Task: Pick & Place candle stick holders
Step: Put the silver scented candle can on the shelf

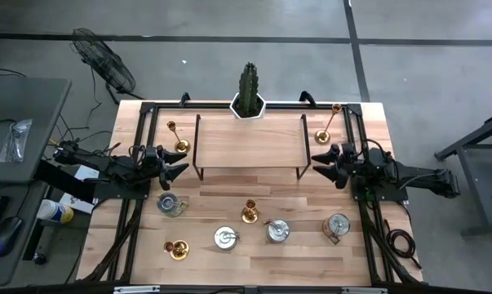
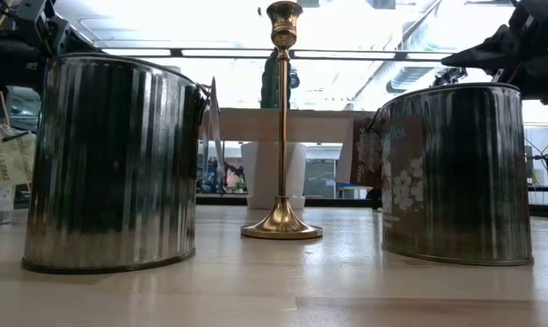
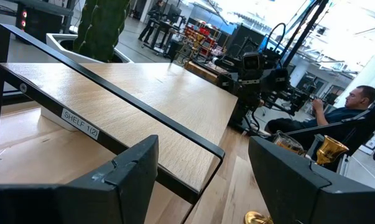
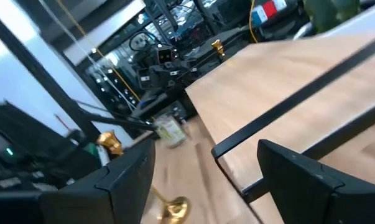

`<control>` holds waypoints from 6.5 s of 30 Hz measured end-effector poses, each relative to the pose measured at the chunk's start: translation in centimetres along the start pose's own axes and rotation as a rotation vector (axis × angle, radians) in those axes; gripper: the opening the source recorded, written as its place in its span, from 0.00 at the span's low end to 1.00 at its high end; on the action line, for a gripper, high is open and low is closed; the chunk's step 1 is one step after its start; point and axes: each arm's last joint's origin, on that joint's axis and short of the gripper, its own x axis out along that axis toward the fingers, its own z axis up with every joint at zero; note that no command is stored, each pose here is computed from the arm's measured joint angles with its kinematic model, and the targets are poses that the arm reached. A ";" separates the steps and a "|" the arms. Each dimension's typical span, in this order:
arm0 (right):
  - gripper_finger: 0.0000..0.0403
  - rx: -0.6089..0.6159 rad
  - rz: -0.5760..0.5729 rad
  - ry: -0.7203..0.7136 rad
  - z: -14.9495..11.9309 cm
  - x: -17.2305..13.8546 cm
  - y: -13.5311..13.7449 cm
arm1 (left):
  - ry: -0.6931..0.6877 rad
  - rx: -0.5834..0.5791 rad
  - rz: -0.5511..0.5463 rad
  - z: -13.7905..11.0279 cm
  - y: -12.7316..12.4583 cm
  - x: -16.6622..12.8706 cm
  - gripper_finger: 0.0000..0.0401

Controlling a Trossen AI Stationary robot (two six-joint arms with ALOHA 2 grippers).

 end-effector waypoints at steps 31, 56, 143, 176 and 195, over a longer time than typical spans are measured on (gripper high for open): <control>0.68 0.454 -0.446 0.527 6.9 -2.8 6.1 | 0.000 0.000 0.001 0.0 0.0 0.0 0.61; 0.68 -0.124 -0.312 1.320 2.9 -0.8 12.1 | 0.000 0.000 0.000 0.0 0.0 0.0 0.61; 0.30 -0.367 -0.521 1.435 -4.8 3.3 12.2 | 0.001 0.000 0.000 0.0 0.0 0.0 0.61; 0.20 -0.366 -0.517 1.431 -4.8 3.4 12.3 | 0.000 0.000 0.000 0.0 0.0 0.0 0.61; 0.01 -0.281 -0.549 1.482 -4.5 3.7 11.8 | 0.000 0.000 0.000 0.0 0.0 0.0 0.61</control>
